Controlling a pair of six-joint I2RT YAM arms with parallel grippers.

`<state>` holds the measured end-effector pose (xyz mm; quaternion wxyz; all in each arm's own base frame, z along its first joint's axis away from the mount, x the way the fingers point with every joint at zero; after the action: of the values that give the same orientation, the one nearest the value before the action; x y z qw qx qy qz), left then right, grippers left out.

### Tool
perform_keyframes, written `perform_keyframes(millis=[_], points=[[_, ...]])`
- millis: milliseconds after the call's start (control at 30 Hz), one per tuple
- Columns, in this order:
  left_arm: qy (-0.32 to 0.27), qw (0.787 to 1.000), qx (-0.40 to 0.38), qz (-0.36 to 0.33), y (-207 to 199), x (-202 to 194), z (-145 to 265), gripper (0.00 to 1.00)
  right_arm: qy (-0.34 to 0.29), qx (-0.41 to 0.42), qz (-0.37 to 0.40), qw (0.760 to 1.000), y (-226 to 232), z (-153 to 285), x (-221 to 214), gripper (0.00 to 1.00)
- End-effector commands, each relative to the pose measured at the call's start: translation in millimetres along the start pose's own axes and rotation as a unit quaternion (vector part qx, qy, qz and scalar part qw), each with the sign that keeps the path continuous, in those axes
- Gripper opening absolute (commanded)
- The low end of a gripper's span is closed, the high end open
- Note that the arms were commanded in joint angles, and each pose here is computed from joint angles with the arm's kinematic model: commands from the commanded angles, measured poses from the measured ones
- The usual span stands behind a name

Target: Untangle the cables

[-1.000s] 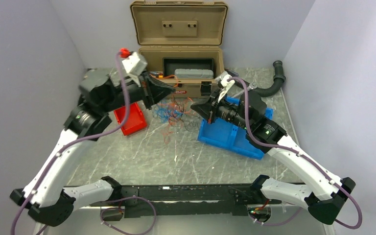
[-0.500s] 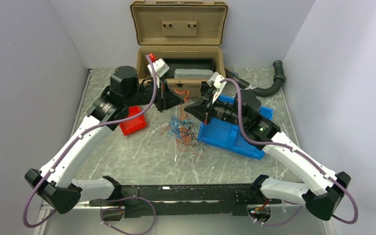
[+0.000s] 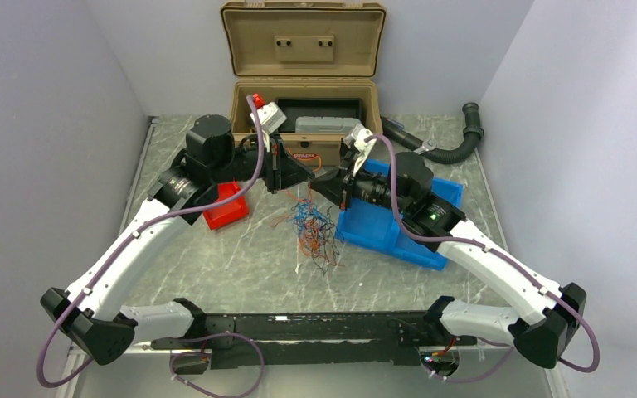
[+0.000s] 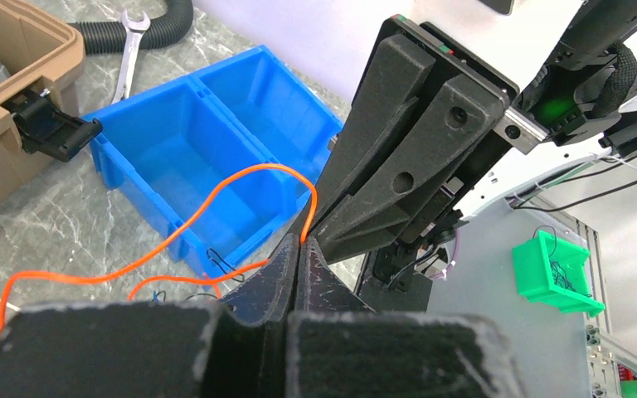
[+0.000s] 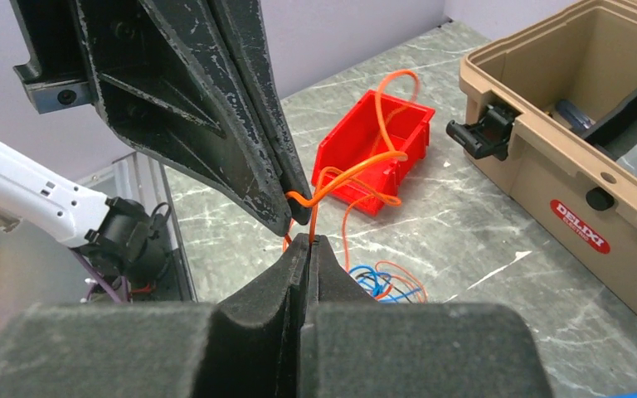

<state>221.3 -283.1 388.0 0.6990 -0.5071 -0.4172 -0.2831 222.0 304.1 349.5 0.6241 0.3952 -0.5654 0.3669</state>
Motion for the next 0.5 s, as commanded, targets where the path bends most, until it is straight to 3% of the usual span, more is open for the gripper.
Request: perform_keyframes(millis=[0,467], points=[[-0.023,0.999,-0.018,-0.023,-14.6,13.4,5.9,0.00,-0.042,0.025,0.028,0.998,9.6,0.8,18.6,0.03],[-0.025,0.999,-0.017,-0.028,-16.2,15.1,7.9,0.00,-0.038,0.027,0.037,0.998,16.5,19.0,14.6,0.06]])
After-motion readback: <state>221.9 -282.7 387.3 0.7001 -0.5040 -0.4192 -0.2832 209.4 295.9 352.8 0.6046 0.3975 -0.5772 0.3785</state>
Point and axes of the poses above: each gripper's point midway between its finger pads, its own z axis back along the fingers, its own y axis along the line the jaws close on, x = y × z, the point moved 1 cm from there along z, back along the fingers, and after that the axes turned 6 degrees about z, right-handed, at the moved point
